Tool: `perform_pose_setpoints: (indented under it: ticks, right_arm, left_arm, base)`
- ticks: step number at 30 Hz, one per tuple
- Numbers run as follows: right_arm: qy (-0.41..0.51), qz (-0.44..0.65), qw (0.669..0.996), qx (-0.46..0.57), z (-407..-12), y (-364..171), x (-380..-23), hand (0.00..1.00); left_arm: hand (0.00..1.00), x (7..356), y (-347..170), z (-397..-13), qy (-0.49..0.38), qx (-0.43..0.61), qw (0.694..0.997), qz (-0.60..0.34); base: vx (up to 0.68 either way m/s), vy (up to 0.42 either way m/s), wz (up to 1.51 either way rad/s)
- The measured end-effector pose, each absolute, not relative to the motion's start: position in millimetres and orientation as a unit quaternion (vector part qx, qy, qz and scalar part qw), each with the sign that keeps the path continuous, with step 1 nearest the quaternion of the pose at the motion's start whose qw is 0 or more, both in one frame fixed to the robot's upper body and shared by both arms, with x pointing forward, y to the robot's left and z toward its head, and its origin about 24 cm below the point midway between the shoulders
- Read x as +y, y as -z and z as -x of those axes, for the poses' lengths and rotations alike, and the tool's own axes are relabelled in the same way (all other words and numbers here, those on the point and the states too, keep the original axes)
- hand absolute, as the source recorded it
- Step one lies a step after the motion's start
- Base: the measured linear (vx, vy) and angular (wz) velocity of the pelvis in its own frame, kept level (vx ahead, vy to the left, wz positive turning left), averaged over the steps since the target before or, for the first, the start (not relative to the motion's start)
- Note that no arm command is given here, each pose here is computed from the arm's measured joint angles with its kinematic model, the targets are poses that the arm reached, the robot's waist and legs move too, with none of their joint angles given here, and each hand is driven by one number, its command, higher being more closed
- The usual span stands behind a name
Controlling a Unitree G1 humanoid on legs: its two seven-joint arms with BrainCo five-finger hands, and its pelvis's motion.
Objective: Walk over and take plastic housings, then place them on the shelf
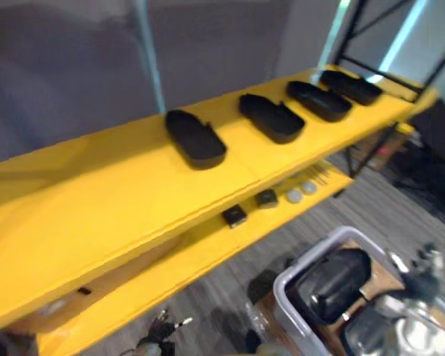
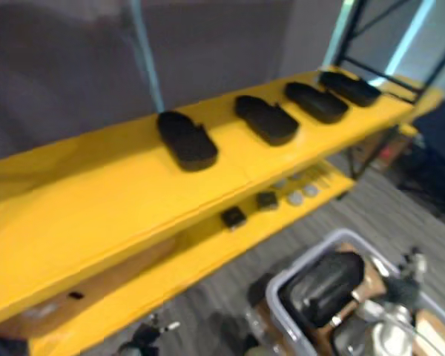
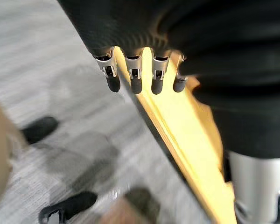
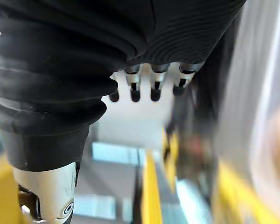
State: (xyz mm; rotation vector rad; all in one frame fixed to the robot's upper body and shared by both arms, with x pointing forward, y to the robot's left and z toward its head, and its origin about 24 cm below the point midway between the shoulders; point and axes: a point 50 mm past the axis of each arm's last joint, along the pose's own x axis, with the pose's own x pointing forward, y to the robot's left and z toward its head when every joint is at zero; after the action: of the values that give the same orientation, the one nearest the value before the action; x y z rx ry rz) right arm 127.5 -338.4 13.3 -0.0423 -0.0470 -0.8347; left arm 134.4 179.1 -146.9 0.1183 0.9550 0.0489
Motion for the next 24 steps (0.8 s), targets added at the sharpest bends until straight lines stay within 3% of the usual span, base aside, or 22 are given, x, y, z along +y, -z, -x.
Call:
perform_pose_setpoints:
  ticks: [9, 12, 16, 24]
  right_arm:
    - [0.434, 0.005, 0.899, 0.052, -90.7, 21.0, -331.8, 0.0]
    - [0.428, -0.016, 0.901, 0.066, -96.8, 35.5, -319.0, 0.0]
    - [0.38, -0.038, 0.923, 0.057, -137.1, 41.6, -299.6, 0.0]
    - [0.323, -0.048, 0.945, 0.034, -156.5, 36.4, -280.9, 0.0]
  left_arm:
    - [0.0, 168.7, 134.8, -166.0, -0.009, 0.431, 0.902, -0.038]
    - [0.0, 171.5, 142.5, -148.7, -0.024, 0.462, 0.886, -0.029]
    - [0.0, 190.6, 154.4, -106.4, -0.102, 0.497, 0.861, 0.014]
    - [0.0, 221.4, 151.3, -91.6, -0.167, 0.481, 0.86, 0.008]
  base:
    - [0.0, 0.03, -0.83]
    - [0.05, -0.154, -0.11]
    - [0.04, -0.261, -0.65]
    - [0.05, -0.106, -0.39]
